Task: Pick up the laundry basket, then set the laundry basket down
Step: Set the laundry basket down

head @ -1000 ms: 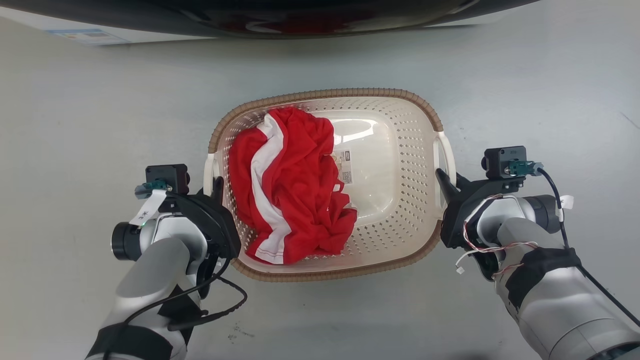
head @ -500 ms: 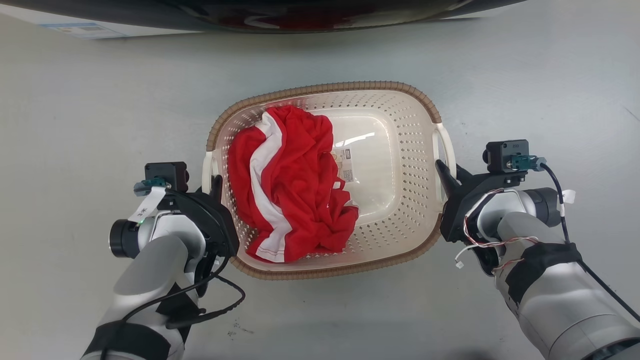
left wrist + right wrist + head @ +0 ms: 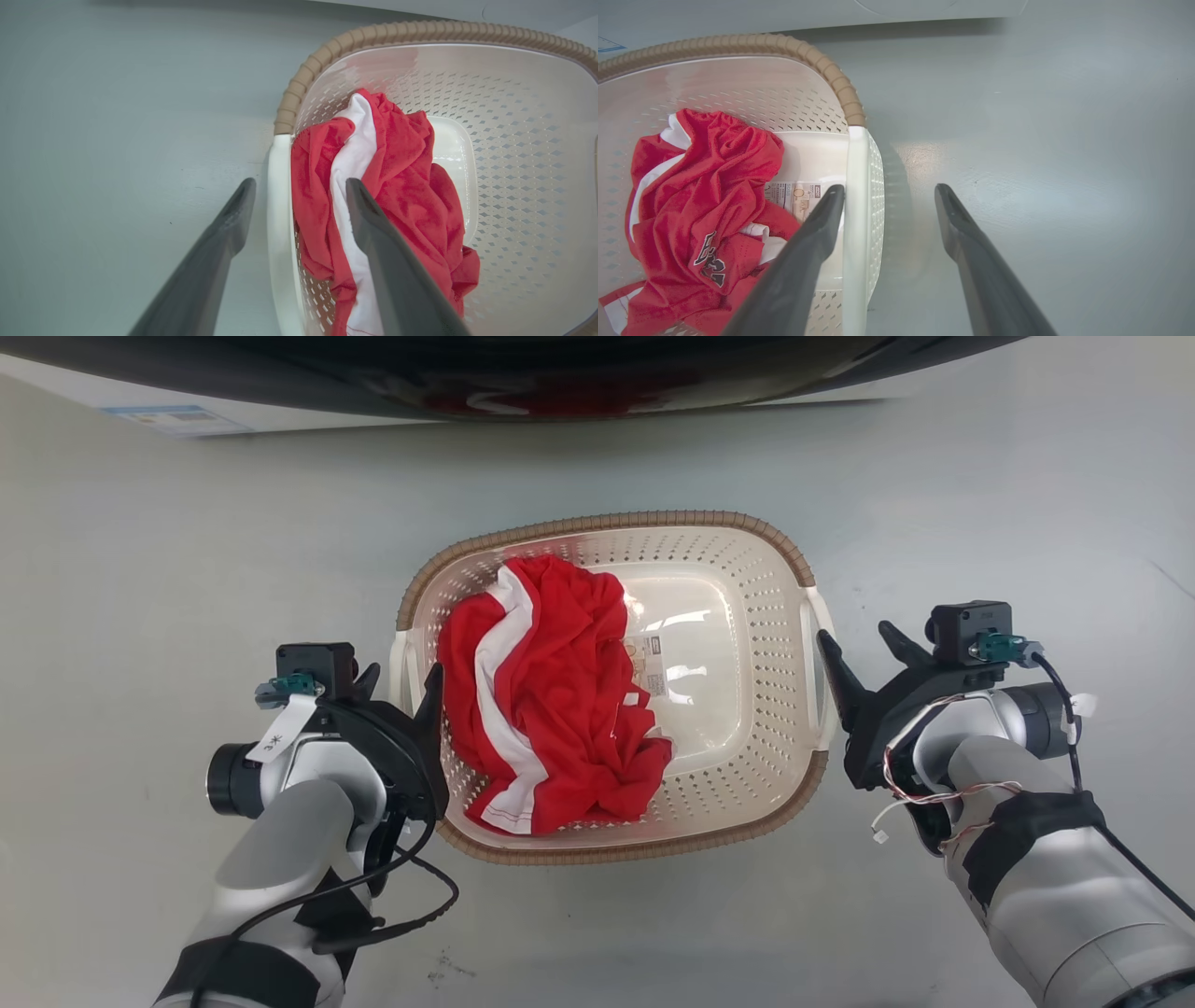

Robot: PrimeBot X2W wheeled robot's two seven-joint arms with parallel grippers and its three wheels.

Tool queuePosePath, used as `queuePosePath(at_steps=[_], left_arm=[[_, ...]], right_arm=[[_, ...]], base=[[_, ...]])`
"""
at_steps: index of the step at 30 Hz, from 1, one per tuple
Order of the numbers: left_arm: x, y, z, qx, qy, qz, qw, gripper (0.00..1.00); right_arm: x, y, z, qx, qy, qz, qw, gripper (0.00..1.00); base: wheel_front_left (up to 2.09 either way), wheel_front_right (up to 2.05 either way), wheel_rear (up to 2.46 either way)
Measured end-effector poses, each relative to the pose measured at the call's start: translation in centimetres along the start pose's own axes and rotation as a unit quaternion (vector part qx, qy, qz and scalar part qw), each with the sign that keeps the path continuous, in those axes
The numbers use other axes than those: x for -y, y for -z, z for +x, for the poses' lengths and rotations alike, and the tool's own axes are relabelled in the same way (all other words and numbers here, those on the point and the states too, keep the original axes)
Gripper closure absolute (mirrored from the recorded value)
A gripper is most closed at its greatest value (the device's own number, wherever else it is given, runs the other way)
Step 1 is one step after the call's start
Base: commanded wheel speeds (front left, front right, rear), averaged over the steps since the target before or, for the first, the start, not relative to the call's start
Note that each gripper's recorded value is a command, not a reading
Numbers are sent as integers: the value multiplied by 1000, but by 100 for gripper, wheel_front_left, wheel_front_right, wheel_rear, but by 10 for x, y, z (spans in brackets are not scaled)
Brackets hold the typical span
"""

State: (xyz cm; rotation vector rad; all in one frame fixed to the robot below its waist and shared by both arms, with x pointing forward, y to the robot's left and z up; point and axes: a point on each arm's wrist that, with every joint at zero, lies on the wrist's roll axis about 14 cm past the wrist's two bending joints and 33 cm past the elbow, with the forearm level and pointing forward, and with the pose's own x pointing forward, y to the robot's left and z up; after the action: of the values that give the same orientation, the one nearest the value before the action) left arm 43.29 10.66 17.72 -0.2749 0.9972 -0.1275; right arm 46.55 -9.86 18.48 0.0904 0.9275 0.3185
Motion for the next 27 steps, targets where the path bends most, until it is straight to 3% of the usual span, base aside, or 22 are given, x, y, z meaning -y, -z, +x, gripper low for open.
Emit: queuePosePath(at_steps=[27], left_arm=[[35, -55, -79, 132, 39, 19, 990, 0]], right_arm=[[-10, -46, -91, 126, 16, 22, 992, 0]], base=[[0, 0, 0]])
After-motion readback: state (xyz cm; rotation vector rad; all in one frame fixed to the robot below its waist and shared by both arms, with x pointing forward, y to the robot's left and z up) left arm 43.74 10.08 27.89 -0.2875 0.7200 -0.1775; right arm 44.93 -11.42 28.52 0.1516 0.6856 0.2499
